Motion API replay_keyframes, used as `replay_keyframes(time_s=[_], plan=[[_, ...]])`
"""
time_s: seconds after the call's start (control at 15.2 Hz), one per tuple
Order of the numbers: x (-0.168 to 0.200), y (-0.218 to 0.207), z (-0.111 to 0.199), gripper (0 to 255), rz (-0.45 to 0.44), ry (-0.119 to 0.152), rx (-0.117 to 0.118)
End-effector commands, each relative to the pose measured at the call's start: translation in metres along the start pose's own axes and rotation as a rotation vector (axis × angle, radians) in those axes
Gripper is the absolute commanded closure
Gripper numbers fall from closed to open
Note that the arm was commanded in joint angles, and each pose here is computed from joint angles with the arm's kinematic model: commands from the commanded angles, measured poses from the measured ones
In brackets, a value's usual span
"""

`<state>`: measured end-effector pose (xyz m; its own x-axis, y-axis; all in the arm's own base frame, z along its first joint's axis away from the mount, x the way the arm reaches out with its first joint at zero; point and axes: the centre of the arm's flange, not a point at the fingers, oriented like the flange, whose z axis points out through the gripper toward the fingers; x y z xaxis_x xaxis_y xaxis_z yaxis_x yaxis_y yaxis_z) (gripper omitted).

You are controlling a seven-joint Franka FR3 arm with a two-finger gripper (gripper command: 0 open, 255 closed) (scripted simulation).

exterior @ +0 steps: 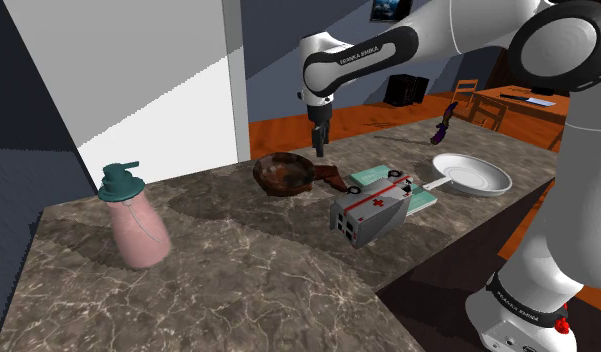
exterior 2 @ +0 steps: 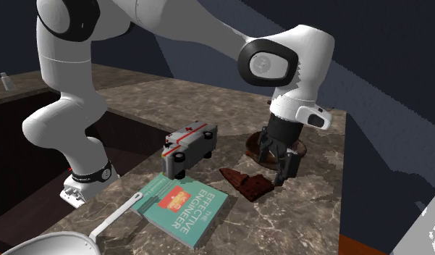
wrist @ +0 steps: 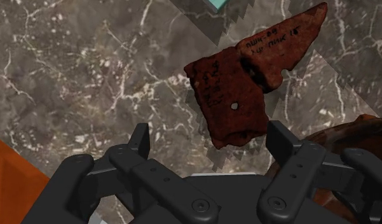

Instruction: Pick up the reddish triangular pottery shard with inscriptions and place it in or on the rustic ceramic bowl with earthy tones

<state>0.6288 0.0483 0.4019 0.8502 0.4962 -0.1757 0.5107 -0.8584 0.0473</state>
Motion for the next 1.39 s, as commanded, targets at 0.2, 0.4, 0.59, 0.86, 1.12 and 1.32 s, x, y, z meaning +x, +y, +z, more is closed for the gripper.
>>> replay_keyframes(time_s=[0.2, 0.4, 0.59, 0.86, 1.12, 1.32], plan=[[0.0, 0.0, 0.0, 255, 0.0, 0.0, 0.0], [0.0, 0.0, 0.0, 255, 0.0, 0.0, 0.0], [0.0, 0.0, 0.0, 255, 0.0, 0.0, 0.0], [-0.004, -0.037, 0.018, 0, -0.215, 0.111, -0.038], [-0.004, -0.045, 0.038, 0, -0.263, 0.136, -0.047], [-0.001, -0.044, 0.053, 0, -0.263, 0.136, -0.047]])
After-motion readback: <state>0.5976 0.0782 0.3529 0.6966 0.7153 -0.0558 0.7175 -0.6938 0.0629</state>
